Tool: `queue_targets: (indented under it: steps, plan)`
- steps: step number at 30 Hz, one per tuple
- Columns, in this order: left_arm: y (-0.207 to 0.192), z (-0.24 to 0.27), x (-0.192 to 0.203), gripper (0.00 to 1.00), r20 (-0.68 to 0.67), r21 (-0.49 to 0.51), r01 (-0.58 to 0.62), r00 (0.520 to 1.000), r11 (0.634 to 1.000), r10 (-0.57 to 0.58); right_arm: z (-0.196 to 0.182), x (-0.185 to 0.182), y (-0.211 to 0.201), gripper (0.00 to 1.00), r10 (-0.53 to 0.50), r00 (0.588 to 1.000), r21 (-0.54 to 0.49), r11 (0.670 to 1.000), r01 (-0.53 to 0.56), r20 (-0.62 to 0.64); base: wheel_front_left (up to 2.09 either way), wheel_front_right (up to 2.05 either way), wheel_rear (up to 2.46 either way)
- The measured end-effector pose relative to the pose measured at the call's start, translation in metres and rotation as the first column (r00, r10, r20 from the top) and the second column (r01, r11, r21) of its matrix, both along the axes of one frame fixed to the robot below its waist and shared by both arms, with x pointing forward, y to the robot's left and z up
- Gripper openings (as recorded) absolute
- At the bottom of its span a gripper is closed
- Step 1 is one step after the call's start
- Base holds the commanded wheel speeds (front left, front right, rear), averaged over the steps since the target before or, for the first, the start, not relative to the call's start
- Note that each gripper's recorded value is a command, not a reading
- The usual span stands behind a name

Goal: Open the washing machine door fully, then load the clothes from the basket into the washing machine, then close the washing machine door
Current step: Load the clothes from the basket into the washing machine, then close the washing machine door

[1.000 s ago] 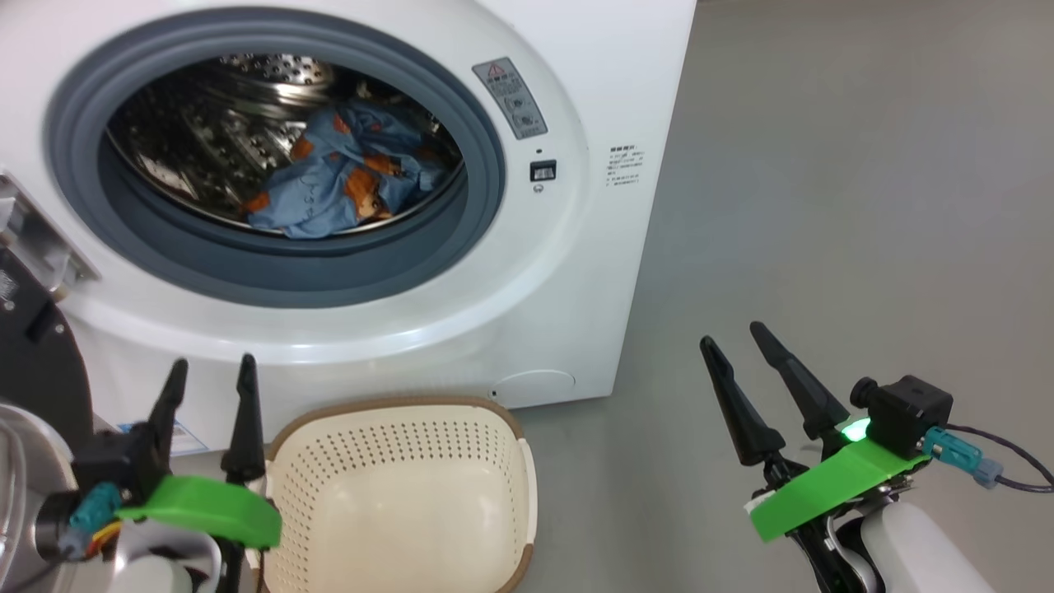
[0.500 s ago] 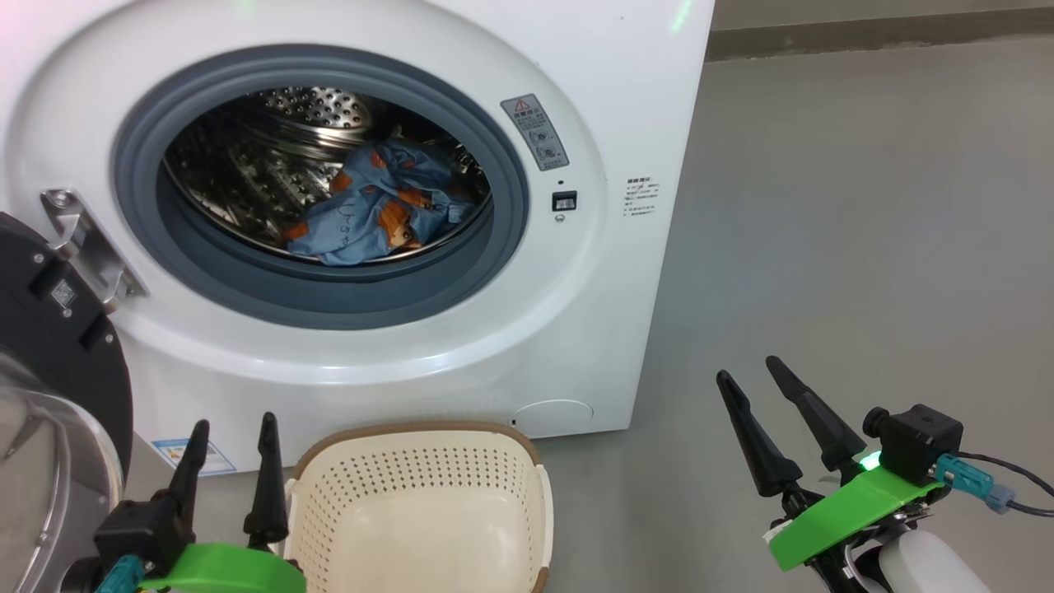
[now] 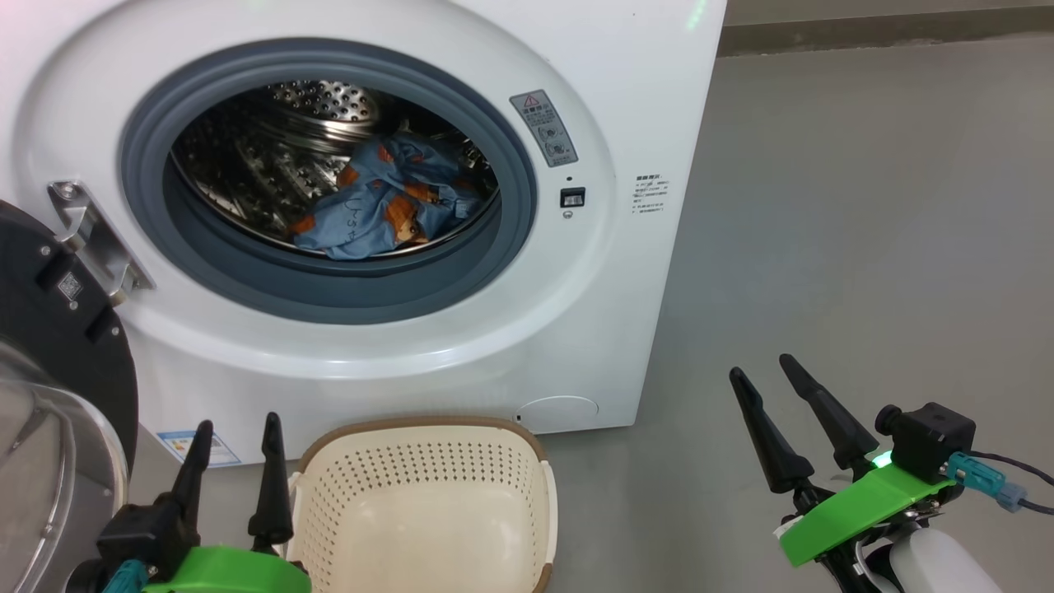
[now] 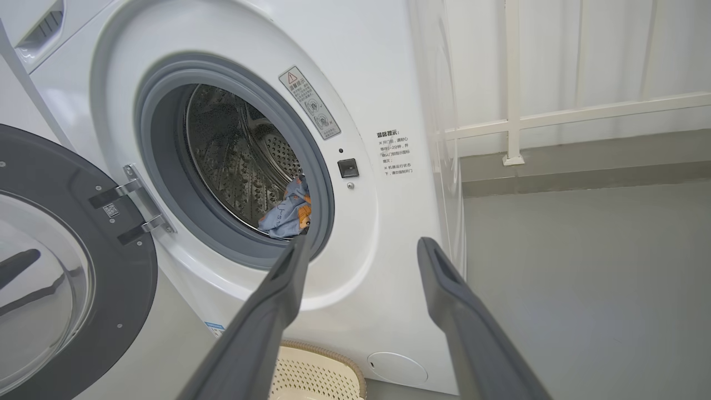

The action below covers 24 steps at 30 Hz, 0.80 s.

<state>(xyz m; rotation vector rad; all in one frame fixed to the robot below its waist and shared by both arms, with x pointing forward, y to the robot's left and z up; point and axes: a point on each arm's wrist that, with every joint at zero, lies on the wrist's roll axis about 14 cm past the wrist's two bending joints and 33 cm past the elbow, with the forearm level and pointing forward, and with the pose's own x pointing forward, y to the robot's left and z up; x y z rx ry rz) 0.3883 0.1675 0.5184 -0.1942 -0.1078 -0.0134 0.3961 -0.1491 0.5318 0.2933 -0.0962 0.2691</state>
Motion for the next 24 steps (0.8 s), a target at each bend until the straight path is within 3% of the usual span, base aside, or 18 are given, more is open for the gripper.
queue_targets:
  steps: [24]
  plan:
    - [-0.0009,-0.0048,0.0019,1.0,-0.011,-0.007,0.008,1.0,1.0,-0.008,-0.0055,0.0051,-0.0091,1.0,-0.029,1.0,-0.041,0.999,0.029,-0.006,0.0,0.0,0.0]
